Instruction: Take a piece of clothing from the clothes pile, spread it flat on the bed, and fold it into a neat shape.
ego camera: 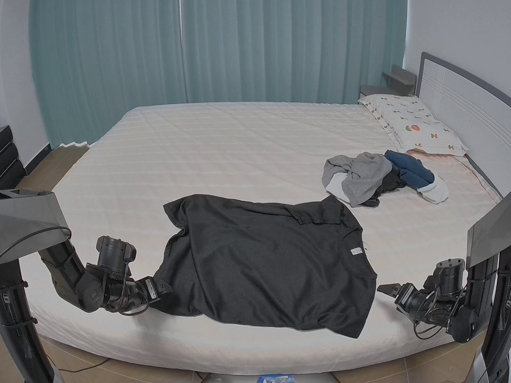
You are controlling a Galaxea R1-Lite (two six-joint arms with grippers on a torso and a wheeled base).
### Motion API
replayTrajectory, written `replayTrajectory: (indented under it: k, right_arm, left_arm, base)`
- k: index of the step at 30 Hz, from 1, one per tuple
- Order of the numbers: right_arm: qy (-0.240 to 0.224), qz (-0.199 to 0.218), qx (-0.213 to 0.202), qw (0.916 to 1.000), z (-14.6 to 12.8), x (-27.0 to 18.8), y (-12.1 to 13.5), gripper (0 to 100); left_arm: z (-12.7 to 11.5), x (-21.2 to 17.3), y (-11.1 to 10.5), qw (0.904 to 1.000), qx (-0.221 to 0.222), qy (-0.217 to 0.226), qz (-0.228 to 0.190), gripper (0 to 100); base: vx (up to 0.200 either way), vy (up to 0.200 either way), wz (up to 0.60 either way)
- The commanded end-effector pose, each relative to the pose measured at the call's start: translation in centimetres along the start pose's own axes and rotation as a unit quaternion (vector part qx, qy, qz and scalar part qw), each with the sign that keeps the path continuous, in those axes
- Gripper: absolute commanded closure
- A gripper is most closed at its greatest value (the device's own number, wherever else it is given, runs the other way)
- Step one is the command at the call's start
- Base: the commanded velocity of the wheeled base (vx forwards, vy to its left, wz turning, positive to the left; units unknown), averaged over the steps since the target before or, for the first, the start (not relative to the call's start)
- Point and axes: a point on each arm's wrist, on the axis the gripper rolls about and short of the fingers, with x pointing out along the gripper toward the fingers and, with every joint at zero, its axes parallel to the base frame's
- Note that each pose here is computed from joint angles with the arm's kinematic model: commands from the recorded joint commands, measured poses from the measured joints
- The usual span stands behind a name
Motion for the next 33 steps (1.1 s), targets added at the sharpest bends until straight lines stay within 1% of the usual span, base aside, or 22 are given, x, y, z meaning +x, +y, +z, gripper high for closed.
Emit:
replayTrajectory:
  k: [1,6,7,10,14,17,18,20,21,23,28,29,33]
  right_arm:
    - [-0.005,0.005,0.0,1.0,0.1,-0.2,0.1,0]
    - [0.006,0.006,-0.005,0.9999,-0.4,0.1,0.2,0]
    - [0.006,0.006,-0.005,0.9999,-0.4,0.1,0.2,0]
    - [0.019,0.015,-0.017,0.9996,-1.1,0.2,0.8,0]
    - [0.016,0.017,-0.024,0.9994,-1.3,0.9,1.1,0]
    - [0.008,0.009,-0.027,0.9996,-1.3,2.0,1.0,0]
    - [0.006,-0.002,-0.033,0.9994,-1.8,2.8,0.9,0]
    - [-0.002,-0.009,-0.037,0.9993,-2.1,3.3,1.0,0]
    - [-0.014,-0.01,-0.04,0.9991,-2.0,3.9,1.1,0]
    - [-0.024,0.0,-0.04,0.9989,-1.7,4.9,1.4,0]
    - [-0.033,0.009,-0.045,0.9984,-1.6,6.6,1.8,0]
    - [-0.037,0.013,-0.047,0.9981,-1.5,6.9,2.0,100]
    - [-0.043,0.012,-0.061,0.9971,-1.0,8.1,2.1,100]
  left_arm:
    - [0.2,0.1,-0.1,1.0,-0.001,-0.003,-0.002,0]
    - [0.6,0.7,0.0,0.9999,-0.009,-0.006,0.0,0]
    - [0.6,0.7,0.0,0.9999,-0.009,-0.006,0.0,100]
    - [0.8,1.0,0.4,0.9999,-0.013,-0.003,0.006,100]
    - [0.8,0.8,0.5,0.9999,-0.012,-0.005,0.006,100]
    - [0.7,0.7,0.6,0.9999,-0.012,-0.003,0.008,100]
    - [0.7,0.6,0.6,0.9999,-0.01,-0.001,0.009,100]
    - [0.7,0.4,0.7,0.9999,-0.007,0.002,0.012,100]
    - [0.6,0.2,0.6,0.9999,-0.002,0.007,0.014,100]
    - [0.4,0.0,0.7,0.9997,0.004,0.015,0.02,100]
    - [0.5,-0.5,0.7,0.9997,0.008,0.014,0.019,100]
    - [0.5,-0.5,0.7,0.9997,0.008,0.015,0.02,100]
    - [0.3,-0.5,0.8,0.9995,0.012,0.019,0.022,100]
  base:
    - [0.0,0.0,0.0]
    - [0.0,0.0,0.0]
    - [0.0,0.0,0.0]
    - [0.0,0.0,0.0]
    - [0.0,0.0,0.0]
    - [0.0,0.0,0.0]
    - [0.0,0.0,0.0]
    - [0.0,0.0,0.0]
    - [0.0,0.0,0.0]
    - [0.0,0.0,0.0]
    - [0.0,0.0,0.0]
    - [0.0,0.0,0.0]
    - [0.0,0.0,0.0]
